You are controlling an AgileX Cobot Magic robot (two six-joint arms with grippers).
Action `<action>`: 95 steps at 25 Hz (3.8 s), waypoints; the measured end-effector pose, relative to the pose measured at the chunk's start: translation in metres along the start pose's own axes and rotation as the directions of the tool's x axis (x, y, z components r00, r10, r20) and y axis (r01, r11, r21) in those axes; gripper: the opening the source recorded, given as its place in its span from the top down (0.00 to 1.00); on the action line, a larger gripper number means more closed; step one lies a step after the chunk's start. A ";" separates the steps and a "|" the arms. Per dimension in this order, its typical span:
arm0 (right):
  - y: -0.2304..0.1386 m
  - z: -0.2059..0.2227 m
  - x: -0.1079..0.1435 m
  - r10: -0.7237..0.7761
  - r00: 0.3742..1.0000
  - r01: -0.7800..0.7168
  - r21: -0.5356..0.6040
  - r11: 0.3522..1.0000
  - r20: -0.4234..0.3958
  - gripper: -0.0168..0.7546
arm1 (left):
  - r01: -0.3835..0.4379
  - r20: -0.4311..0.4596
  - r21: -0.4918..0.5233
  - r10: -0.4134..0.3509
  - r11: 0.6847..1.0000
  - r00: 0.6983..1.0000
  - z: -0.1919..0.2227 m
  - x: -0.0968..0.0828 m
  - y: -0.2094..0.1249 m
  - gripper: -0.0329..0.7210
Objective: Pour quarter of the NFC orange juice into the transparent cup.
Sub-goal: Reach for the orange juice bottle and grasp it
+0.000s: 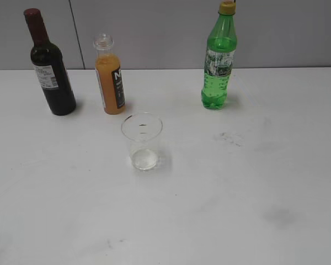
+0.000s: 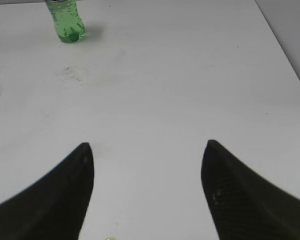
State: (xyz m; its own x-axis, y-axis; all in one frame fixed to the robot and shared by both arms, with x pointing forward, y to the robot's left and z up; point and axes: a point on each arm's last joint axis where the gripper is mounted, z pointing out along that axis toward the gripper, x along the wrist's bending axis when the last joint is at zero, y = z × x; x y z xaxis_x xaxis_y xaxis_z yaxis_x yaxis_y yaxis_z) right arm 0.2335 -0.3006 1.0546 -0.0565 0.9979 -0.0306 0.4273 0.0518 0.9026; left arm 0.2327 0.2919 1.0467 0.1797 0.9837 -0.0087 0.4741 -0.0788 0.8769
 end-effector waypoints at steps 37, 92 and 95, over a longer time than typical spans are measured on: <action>0.000 0.000 0.000 0.001 1.000 -0.001 0.000 1.000 -0.002 0.31 | -0.155 0.105 -0.290 0.192 0.945 0.976 0.259 -0.064 0.087 0.10; 0.000 0.000 0.000 0.003 1.000 -0.003 0.000 1.000 -0.003 0.31 | -0.062 0.278 -0.313 0.154 0.948 0.948 0.492 -0.056 0.034 0.07; 0.000 0.000 0.000 0.003 1.000 -0.003 0.000 1.000 -0.003 0.31 | -0.072 0.290 -0.307 0.165 0.949 0.943 0.493 -0.058 0.030 0.09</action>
State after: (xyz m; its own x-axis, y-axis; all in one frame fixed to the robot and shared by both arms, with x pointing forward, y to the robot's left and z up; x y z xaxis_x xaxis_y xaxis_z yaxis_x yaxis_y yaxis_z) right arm 0.2334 -0.3003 1.0546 -0.0584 0.9979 -0.0267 0.4274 0.0492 0.9027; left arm 0.6612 0.1525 0.8366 0.4971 0.8677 -0.0029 0.1725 -0.0956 0.9804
